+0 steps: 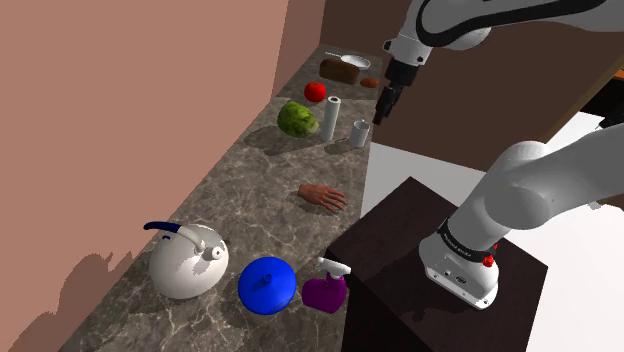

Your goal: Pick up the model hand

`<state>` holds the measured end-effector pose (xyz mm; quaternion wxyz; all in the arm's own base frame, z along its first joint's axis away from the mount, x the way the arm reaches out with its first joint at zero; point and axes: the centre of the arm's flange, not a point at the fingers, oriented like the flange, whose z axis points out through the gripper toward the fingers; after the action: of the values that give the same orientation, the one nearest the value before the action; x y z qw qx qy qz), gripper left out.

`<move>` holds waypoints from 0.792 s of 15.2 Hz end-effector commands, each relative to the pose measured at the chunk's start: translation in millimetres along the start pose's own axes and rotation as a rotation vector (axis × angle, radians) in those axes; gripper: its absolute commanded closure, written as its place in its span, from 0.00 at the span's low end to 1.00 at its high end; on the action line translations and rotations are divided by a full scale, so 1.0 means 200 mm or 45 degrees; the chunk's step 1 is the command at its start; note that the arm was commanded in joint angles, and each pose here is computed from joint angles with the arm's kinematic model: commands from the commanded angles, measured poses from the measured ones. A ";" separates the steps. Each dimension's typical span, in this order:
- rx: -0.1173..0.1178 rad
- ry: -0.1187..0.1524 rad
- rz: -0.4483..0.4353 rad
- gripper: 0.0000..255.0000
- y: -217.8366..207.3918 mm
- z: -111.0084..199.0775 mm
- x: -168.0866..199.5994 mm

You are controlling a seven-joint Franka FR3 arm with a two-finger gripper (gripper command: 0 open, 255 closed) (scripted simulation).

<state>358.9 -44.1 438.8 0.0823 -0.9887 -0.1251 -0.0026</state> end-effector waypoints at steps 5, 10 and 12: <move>0.077 -0.032 -0.114 0.00 0.09 0.39 0.11; 0.143 -0.060 -0.207 0.00 0.14 0.72 0.20; 0.169 -0.071 -0.245 0.00 0.15 0.85 0.23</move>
<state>403.1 -35.5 279.2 0.1388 -0.9667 -0.2136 0.0238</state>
